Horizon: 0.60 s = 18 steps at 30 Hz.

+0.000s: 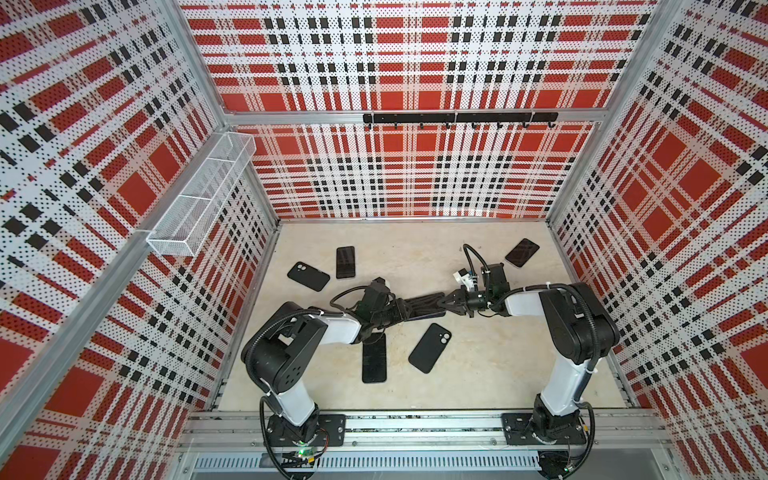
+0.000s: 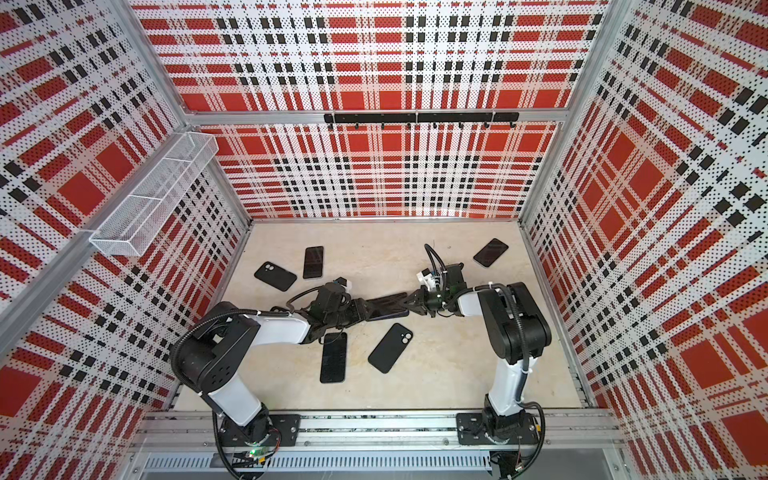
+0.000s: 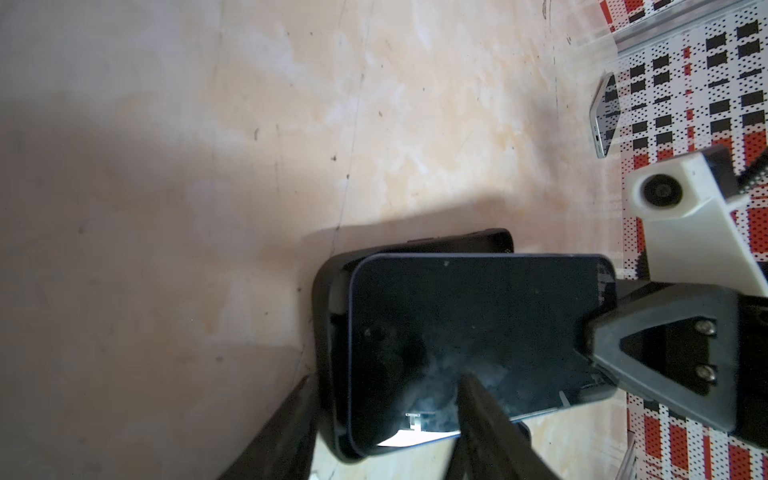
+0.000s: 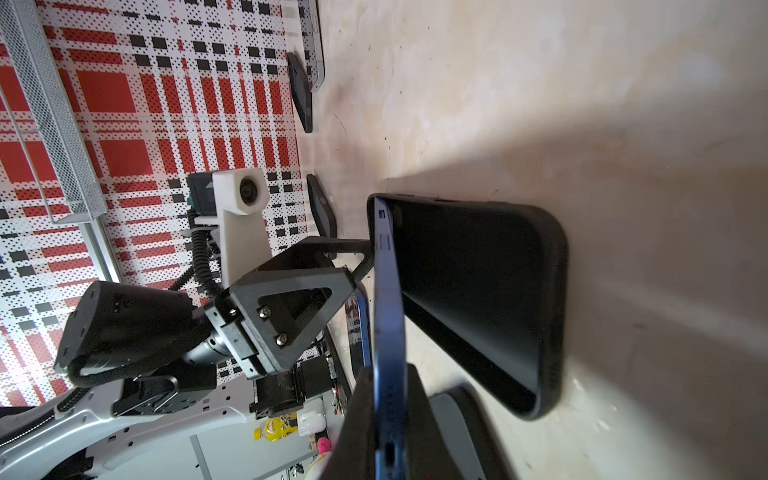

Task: Put the phone into the phone case
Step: 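Bring the held phone over the case with the right gripper toward the left gripper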

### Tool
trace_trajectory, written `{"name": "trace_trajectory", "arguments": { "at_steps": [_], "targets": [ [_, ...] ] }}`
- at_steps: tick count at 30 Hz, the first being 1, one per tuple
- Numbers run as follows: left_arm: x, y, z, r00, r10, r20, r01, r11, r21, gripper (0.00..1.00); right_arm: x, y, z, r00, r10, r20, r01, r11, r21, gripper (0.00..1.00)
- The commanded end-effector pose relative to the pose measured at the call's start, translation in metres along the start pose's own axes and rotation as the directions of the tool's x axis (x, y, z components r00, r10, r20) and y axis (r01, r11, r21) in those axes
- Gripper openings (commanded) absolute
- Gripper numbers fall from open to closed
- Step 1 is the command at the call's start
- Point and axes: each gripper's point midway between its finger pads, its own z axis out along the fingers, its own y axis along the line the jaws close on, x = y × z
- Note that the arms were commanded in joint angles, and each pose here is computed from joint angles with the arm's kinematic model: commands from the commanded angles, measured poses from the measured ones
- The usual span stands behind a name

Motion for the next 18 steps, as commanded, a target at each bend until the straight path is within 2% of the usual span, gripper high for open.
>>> {"name": "trace_trajectory", "arguments": {
  "at_steps": [1,11,15,18],
  "targets": [
    [0.000,-0.010,0.006,0.999,0.042,-0.017,-0.041,0.999,0.032,0.63,0.011,-0.019,0.010,0.999,0.030,-0.045,-0.027,0.998,0.055,0.07],
    [0.005,-0.017,0.013,0.994,0.100,-0.041,-0.099,0.995,0.033,0.76,0.011,-0.030,0.027,0.995,0.013,-0.094,-0.004,0.995,0.102,0.10],
    [0.005,-0.013,0.012,0.992,0.120,-0.044,-0.119,0.993,0.012,0.76,0.008,-0.034,0.027,0.996,0.012,-0.085,-0.001,0.992,0.127,0.12],
    [0.006,-0.006,0.011,0.988,0.146,-0.053,-0.147,0.989,-0.027,0.75,0.008,-0.040,0.025,0.997,0.015,-0.081,-0.001,0.986,0.168,0.19]
  ]
}}
